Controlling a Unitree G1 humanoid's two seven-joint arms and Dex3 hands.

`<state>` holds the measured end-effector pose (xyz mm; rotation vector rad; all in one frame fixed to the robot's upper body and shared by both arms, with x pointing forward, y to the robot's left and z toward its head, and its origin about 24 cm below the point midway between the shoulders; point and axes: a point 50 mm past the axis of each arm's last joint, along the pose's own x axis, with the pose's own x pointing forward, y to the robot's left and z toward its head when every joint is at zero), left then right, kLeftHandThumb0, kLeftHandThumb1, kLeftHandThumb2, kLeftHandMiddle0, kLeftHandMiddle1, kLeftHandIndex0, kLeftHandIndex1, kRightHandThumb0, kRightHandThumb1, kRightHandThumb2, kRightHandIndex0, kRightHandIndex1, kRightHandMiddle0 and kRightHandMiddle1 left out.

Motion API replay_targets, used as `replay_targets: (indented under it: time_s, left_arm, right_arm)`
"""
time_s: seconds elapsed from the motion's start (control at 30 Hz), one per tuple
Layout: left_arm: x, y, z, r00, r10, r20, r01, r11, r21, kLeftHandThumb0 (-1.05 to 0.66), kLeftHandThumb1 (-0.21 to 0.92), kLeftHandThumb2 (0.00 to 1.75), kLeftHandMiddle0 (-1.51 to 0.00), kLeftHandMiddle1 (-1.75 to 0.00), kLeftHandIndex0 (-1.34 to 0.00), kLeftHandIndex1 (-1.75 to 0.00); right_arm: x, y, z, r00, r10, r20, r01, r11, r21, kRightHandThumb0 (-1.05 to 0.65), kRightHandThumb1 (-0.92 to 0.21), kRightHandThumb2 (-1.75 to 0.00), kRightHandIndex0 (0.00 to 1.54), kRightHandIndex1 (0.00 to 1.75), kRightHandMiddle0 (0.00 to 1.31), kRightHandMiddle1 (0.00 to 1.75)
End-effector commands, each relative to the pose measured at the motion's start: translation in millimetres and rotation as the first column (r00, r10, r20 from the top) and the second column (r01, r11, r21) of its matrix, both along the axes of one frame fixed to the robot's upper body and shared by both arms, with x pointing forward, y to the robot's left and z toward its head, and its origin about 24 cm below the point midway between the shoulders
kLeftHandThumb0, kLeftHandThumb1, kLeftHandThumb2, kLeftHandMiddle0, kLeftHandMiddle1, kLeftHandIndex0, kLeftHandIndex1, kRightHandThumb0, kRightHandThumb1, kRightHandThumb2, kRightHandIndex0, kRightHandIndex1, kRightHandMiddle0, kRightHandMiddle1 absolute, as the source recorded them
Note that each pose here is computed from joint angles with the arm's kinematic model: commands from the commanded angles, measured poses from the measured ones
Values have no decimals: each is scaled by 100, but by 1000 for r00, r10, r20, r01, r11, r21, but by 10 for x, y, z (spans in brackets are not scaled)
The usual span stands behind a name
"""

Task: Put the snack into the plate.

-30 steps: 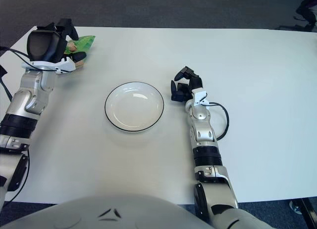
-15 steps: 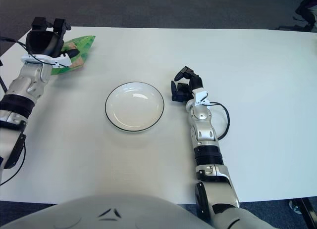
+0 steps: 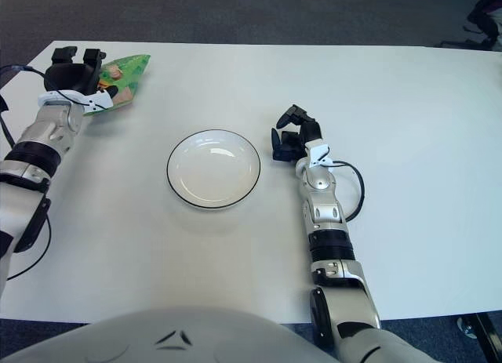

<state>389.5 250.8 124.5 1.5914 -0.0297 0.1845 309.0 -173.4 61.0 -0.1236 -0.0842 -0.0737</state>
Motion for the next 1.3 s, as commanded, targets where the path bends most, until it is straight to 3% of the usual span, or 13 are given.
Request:
replay_targets:
  time_s: [0.0,0.37,0.7,0.97,1.2,1.27]
  left_arm:
    - [19,13,-30,999,32,-36,-33,999,-25,-100,92,126,0,-16,0,-45]
    - [-2,-122,-251,996,31,-87,-42,990,-133,-98,92,130,-3,-18,0,-47]
    - [-63,-244,-447,985,-66,-156,24,966,-258,-94,92,131,-7,-22,0,-56]
    - [-206,-275,-609,954,-244,-176,164,911,-378,-91,92,129,-11,-27,0,-64]
    - [-394,-239,-654,904,-401,-148,303,846,-439,-91,92,127,-14,-32,0,-77]
    - [-492,-217,-634,874,-466,-138,364,815,-451,-90,92,125,-14,-34,0,-80]
  right_arm:
    - [-258,-96,-510,977,-38,-208,36,999,-15,-50,-28,-136,133,175,64,175]
    - [-269,-115,-502,978,-39,-206,35,999,-22,-50,-28,-137,133,175,65,175]
    - [-290,-114,-497,978,-40,-205,35,999,-28,-50,-27,-137,133,175,65,175]
    - [-311,-99,-481,981,-30,-193,25,999,-28,-50,-28,-137,133,175,65,175]
    - [-317,-89,-466,982,-30,-188,24,999,-30,-50,-27,-137,133,175,65,175]
    - [-318,-83,-454,982,-29,-187,24,999,-31,-50,-27,-138,133,175,66,175]
